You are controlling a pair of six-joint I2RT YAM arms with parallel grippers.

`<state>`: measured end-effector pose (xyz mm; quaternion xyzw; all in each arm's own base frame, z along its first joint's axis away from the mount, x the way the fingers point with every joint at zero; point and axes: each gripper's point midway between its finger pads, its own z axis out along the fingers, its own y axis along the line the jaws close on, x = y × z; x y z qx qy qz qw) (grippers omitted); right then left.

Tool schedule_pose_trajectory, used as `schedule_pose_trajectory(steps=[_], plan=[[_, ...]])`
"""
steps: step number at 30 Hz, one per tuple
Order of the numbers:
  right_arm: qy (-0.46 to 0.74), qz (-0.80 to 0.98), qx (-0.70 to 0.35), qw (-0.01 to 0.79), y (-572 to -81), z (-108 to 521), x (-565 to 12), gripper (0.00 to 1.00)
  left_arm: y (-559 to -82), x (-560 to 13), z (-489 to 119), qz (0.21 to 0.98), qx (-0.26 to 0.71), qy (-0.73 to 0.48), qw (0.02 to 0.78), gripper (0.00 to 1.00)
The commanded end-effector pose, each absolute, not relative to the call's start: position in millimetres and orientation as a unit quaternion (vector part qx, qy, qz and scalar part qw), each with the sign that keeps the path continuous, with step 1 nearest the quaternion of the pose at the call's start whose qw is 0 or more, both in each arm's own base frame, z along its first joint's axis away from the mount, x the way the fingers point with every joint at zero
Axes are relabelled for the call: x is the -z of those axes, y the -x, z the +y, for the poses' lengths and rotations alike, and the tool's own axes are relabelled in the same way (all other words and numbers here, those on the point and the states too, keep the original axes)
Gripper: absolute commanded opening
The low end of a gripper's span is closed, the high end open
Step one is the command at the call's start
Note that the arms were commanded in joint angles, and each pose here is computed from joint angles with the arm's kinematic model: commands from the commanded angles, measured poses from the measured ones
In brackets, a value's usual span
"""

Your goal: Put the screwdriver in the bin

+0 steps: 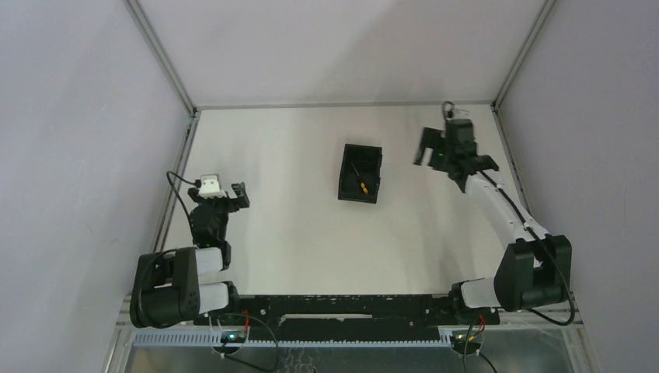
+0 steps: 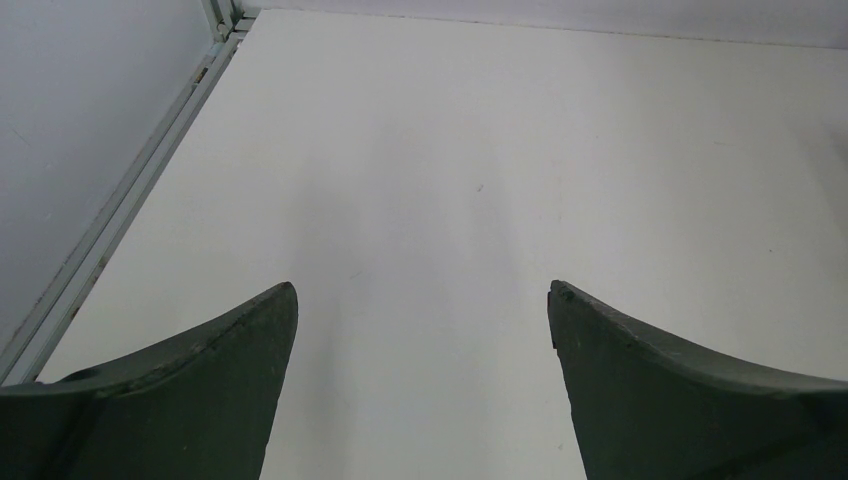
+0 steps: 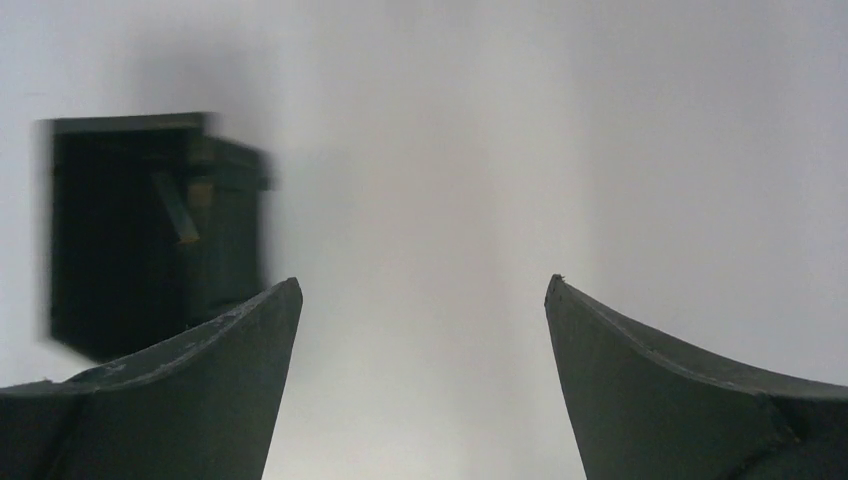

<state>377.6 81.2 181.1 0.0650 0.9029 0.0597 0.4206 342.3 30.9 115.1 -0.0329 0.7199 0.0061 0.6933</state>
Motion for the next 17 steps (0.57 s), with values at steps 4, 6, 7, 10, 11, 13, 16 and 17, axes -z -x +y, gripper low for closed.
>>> schedule_pose_trajectory(steps=[4,6,7,10,11,13,16,17], plan=[[-0.100,0.871,-0.090,0.472,-385.8,2.0,-142.5,1.00,-352.4,-138.7,31.7,0.697,-0.015,0.022,0.717,1.00],[-0.107,0.868,-0.074,0.480,-385.5,-9.5,-134.8,1.00,-352.6,-139.4,31.5,0.696,-0.014,0.022,0.717,1.00],[-0.108,0.866,-0.064,0.483,-385.9,-14.0,-130.8,1.00,-352.4,-138.9,31.7,0.697,-0.015,0.022,0.717,1.00],[-0.101,0.866,-0.059,0.486,-389.1,-16.2,-120.2,1.00,-352.5,-139.1,31.6,0.696,-0.015,0.022,0.717,1.00],[-0.098,0.865,-0.062,0.489,-390.6,-15.1,-118.1,1.00,-352.7,-139.5,31.6,0.696,-0.015,0.022,0.717,1.00],[-0.097,0.865,-0.061,0.489,-390.5,-15.3,-111.8,1.00,-352.5,-139.0,31.7,0.696,-0.015,0.022,0.717,1.00],[-0.098,0.862,-0.051,0.494,-391.5,-19.1,-109.6,1.00,-352.7,-139.2,31.5,0.696,-0.014,0.022,0.717,1.00],[-0.096,0.860,-0.054,0.499,-391.7,-17.8,-110.3,1.00,-352.5,-139.1,31.7,0.696,-0.015,0.022,0.717,1.00]])
